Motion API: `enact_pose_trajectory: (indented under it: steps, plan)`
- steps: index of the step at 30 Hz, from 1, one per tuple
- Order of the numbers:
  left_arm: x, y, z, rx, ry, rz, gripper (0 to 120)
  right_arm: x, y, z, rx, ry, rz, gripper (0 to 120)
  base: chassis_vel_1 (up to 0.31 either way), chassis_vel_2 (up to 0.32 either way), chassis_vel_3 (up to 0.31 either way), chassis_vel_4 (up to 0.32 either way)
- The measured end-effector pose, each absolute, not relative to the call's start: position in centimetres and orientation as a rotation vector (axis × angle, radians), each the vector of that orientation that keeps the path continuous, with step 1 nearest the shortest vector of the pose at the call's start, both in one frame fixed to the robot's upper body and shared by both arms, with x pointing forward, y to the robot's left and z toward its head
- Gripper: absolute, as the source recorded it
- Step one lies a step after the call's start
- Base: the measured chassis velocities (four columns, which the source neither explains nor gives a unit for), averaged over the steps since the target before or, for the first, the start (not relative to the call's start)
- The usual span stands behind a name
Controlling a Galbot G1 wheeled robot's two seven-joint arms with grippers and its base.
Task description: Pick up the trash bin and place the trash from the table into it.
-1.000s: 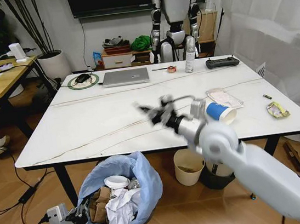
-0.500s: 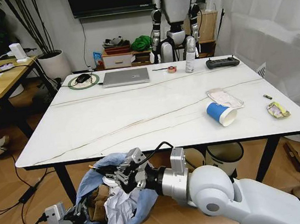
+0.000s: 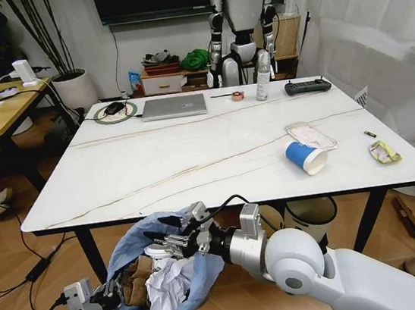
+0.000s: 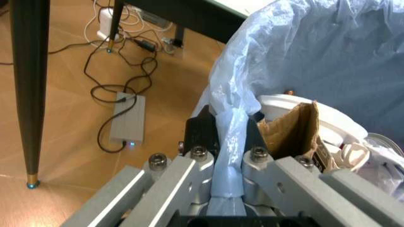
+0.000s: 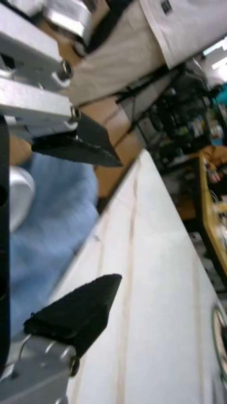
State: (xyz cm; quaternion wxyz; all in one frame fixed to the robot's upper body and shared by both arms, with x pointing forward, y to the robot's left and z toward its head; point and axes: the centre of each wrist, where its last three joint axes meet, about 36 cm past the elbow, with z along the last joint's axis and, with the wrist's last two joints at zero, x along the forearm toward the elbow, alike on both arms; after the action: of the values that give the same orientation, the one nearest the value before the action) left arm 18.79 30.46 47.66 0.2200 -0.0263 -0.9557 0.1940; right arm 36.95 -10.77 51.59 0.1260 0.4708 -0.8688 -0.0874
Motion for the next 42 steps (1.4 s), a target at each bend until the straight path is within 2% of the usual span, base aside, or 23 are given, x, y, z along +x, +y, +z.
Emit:
enact_pose_trajectory:
  steps: [3,4,7,9,17,20,42]
  plan:
    - [19.0,30.5,47.5,-0.079,-2.641,0.534,0,38.8,-12.3,52.8,1.246,-2.639,-0.253,78,0.0,0.0,0.0,0.0]
    - [19.0,30.5,47.5,-0.079,-2.641,0.534,0,38.8,-12.3,52.8,1.246,-2.639,-0.253,78,0.0,0.0,0.0,0.0]
    - [19.3,30.5,47.4,-0.092,-2.643,0.534,0,40.5,-15.0,53.9,1.056,-2.741,-0.248,93,0.0,0.0,0.0,0.0]
    - [19.5,30.4,47.4,-0.103,-2.643,0.529,0,41.0,-16.7,54.2,0.938,-2.779,-0.241,98,0.0,0.0,0.0,0.0]
    - [20.1,30.6,47.2,-0.131,-2.646,0.516,0,40.8,-22.3,56.3,0.525,-2.862,-0.126,100,0.0,0.0,0.0,0.0]
    - [20.2,30.6,47.1,-0.134,-2.646,0.518,0,40.2,-23.0,56.7,0.426,-2.865,-0.079,100,0.0,0.0,0.0,0.0]
    - [20.2,30.8,47.5,-0.139,-2.661,0.529,0,38.0,-23.9,54.6,0.024,-2.788,0.103,100,0.0,0.0,0.0,0.0]
